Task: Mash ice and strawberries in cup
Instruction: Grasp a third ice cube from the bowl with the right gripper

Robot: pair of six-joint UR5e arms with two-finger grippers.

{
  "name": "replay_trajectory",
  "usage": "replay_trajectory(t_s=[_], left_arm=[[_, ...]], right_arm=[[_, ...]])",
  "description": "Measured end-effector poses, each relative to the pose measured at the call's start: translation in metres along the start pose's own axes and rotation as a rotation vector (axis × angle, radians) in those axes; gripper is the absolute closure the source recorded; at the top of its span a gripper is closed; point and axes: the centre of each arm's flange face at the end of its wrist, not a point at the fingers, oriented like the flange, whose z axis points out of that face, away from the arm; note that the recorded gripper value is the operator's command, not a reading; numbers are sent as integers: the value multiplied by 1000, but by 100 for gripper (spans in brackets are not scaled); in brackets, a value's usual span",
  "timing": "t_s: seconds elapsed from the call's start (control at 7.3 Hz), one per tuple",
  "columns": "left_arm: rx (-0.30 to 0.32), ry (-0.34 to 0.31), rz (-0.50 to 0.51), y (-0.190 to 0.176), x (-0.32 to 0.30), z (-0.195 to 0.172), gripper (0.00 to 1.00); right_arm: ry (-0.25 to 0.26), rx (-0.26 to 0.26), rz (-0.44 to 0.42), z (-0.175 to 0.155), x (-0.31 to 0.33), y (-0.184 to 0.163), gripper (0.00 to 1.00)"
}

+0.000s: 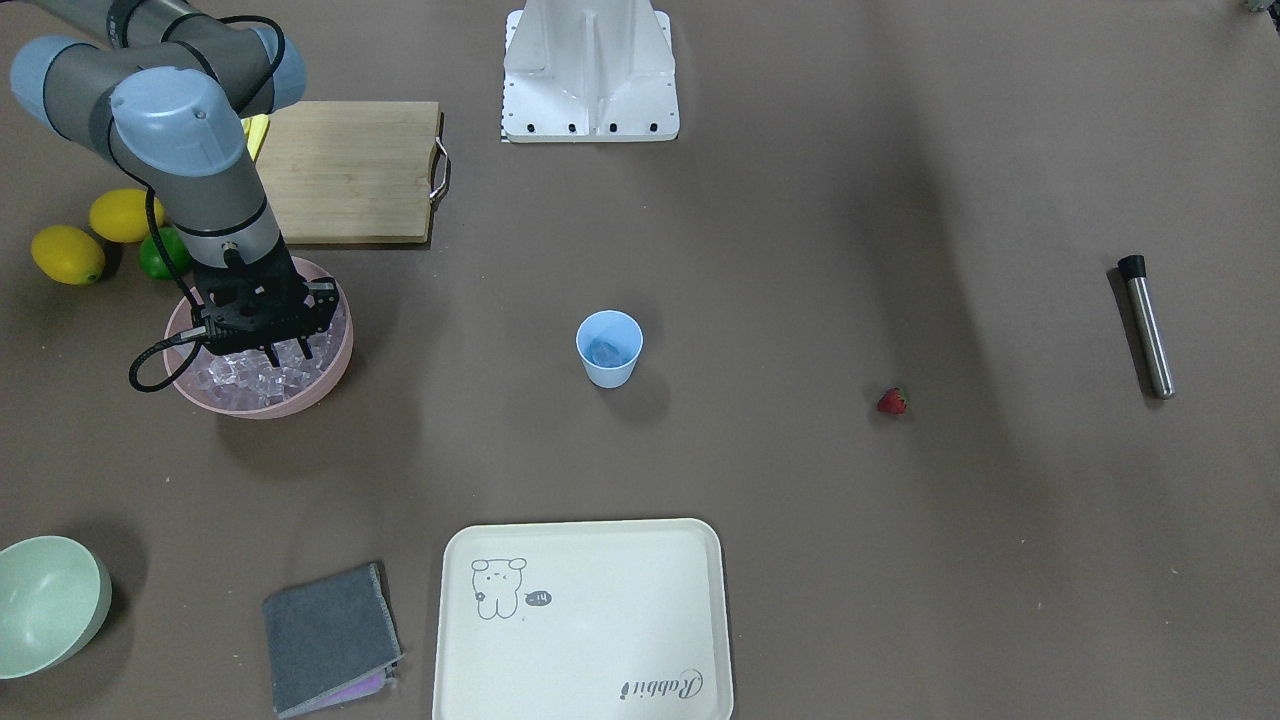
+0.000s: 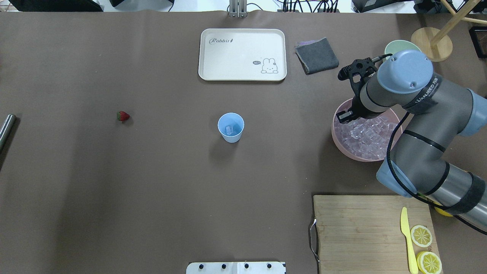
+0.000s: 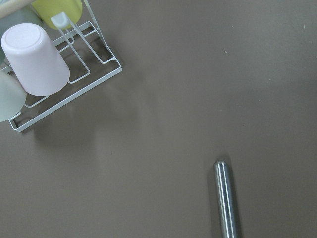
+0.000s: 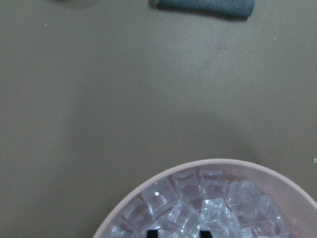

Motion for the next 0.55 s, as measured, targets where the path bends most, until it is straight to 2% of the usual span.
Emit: replay_trajectory(t_s=[0.27,0.55], left_arm=[[-1,0,-1,1,0,0,1],[0,0,0,-1,0,0,1]], right_arm=[[-66,30,81,-30,-14,-7,82],[-99,70,209,-35,-88,-21,82]])
